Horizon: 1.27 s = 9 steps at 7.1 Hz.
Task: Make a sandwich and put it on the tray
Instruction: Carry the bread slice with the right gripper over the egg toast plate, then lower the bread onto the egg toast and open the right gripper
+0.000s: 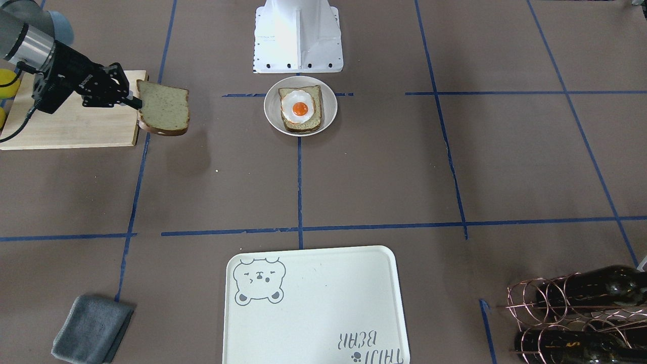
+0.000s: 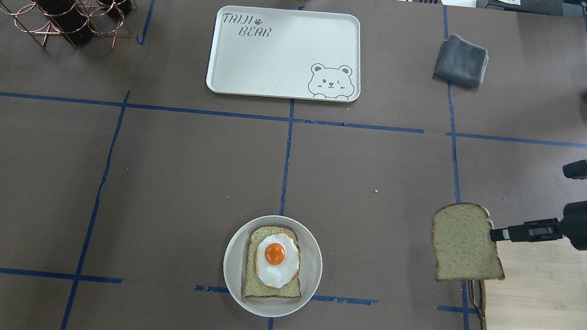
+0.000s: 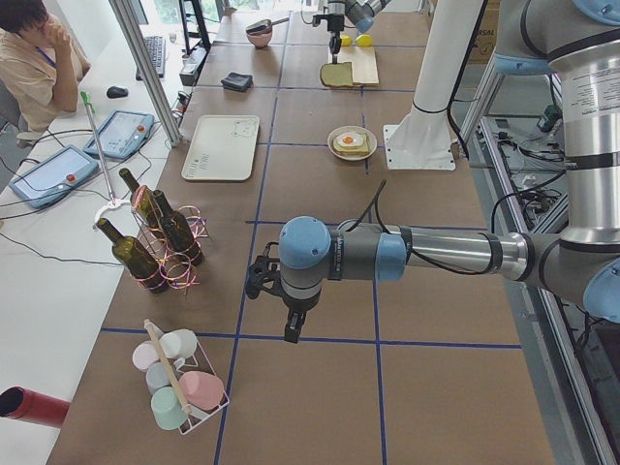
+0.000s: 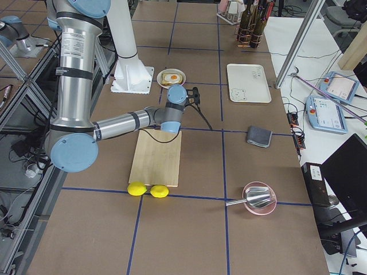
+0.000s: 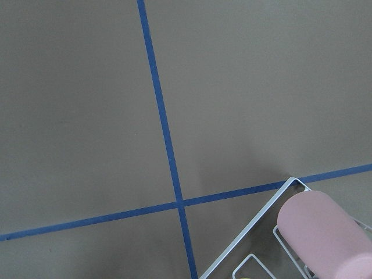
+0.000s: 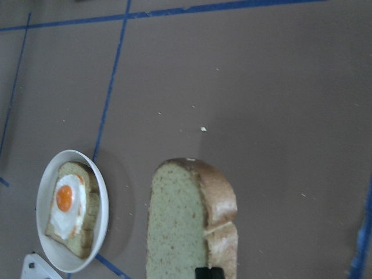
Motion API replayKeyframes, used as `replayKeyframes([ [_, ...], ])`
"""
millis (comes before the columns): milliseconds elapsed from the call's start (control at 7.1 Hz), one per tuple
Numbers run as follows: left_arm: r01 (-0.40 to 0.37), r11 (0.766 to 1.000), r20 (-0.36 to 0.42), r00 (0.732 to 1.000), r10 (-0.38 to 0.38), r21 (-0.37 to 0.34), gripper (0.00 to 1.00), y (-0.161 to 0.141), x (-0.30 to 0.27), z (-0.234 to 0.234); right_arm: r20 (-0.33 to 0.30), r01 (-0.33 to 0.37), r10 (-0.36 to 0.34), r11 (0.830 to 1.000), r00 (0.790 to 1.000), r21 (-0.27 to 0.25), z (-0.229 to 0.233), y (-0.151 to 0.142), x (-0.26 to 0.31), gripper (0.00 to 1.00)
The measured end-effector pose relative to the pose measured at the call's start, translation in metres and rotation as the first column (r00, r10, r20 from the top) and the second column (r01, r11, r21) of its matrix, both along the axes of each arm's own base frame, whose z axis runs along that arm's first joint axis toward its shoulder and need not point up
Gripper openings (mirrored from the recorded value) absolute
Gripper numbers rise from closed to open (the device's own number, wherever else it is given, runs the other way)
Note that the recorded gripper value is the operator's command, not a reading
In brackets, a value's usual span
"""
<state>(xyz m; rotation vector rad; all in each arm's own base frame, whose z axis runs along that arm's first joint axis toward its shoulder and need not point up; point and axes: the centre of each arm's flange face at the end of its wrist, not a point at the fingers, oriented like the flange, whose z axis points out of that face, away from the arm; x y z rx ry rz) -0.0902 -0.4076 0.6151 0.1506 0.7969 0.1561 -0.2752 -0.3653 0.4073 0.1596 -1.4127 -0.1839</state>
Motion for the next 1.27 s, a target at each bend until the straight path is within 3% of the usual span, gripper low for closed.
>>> replayKeyframes([
  [282, 0.0, 1.0, 0.0, 1.0, 0.0, 0.003, 1.0, -0.001, 0.0, -0.001, 0.075, 0.021, -0.018, 0.999, 0.997, -0.035, -0.078, -0.005, -0.075, 0.0],
  [563, -0.001, 1.0, 0.0, 1.0, 0.001, 0.006, 1.0, -0.002, 0.0, -0.002, 0.112, -0.004, 0.009, 0.999, 0.994, -0.039, -0.121, 0.035, -0.165, 0.0],
  [986, -0.001, 1.0, 0.0, 1.0, 0.001, 0.006, 1.0, -0.002, 0.0, -0.002, 0.067, -0.072, 0.075, 0.996, 0.995, -0.054, -0.145, 0.091, -0.241, 0.0],
  [1268, -0.001, 1.0, 0.0, 1.0, 0.001, 0.006, 1.0, -0.002, 0.0, -0.002, 0.036, -0.101, 0.105, 0.99, 0.994, -0.096, -0.139, 0.102, -0.252, 0.0],
])
